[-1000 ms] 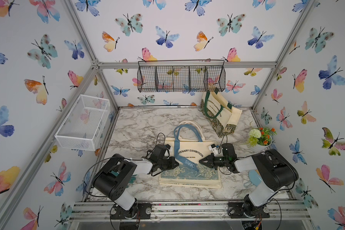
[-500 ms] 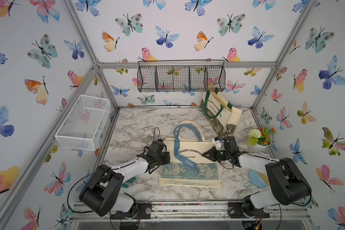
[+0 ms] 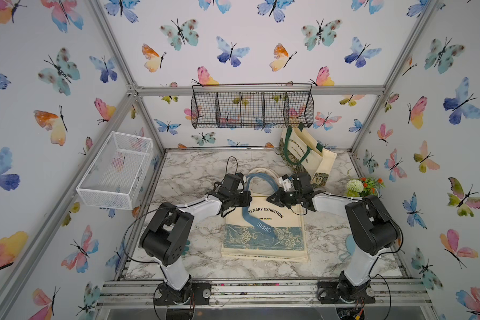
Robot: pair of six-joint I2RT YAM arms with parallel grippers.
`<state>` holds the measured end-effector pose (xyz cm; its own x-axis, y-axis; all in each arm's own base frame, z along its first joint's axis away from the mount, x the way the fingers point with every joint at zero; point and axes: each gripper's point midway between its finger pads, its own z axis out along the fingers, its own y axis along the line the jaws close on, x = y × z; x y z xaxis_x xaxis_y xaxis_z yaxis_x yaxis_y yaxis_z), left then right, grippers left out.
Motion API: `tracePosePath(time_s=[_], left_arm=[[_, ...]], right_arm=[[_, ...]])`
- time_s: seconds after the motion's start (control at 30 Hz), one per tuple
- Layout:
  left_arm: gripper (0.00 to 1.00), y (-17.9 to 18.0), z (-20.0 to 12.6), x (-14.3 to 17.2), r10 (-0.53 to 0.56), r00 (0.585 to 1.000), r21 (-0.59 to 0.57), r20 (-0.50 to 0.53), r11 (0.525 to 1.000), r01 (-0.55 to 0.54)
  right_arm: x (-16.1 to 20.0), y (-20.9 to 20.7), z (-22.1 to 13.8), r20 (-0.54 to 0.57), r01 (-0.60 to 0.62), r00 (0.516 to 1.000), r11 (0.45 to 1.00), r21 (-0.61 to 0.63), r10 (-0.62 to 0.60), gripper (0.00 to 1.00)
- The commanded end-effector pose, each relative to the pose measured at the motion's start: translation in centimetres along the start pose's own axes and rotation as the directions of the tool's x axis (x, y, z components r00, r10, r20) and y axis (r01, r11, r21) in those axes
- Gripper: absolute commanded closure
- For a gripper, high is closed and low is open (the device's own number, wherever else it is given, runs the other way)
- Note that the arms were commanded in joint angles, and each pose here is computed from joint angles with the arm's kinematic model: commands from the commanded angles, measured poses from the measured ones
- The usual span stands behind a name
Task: Put away the canvas bag
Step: Adjust the canvas bag at the center of the board.
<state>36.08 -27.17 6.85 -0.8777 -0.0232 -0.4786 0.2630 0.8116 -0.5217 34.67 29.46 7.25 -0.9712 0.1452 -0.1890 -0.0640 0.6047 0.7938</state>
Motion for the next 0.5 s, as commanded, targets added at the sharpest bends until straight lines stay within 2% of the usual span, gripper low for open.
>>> tracePosePath(time_s=[0.0,0.13,0.27,0.47], left_arm=[[1.0,1.1,1.3,1.1,-0.028,0.999,0.005,-0.03,1.0,0.028],[1.0,5.2,2.3,2.4,-0.071,0.996,-0.072,-0.051,0.995,0.067],[1.0,8.1,1.6,2.9,-0.128,0.991,-0.081,-0.044,0.989,0.124],[1.0,10.5,-0.5,2.4,-0.158,0.987,-0.104,-0.009,0.982,0.156]], right_arm=[[0.7,-1.9,0.5,0.003,-0.061,0.998,0.995,0.082,0.061,0.99],[1.5,-5.2,0.0,0.038,-0.091,0.996,0.974,0.207,0.085,0.99],[1.6,-8.0,-1.4,0.102,-0.132,0.989,0.932,0.338,0.103,0.99],[1.6,-12.7,-5.2,0.216,-0.234,0.968,0.789,0.568,0.132,0.99]])
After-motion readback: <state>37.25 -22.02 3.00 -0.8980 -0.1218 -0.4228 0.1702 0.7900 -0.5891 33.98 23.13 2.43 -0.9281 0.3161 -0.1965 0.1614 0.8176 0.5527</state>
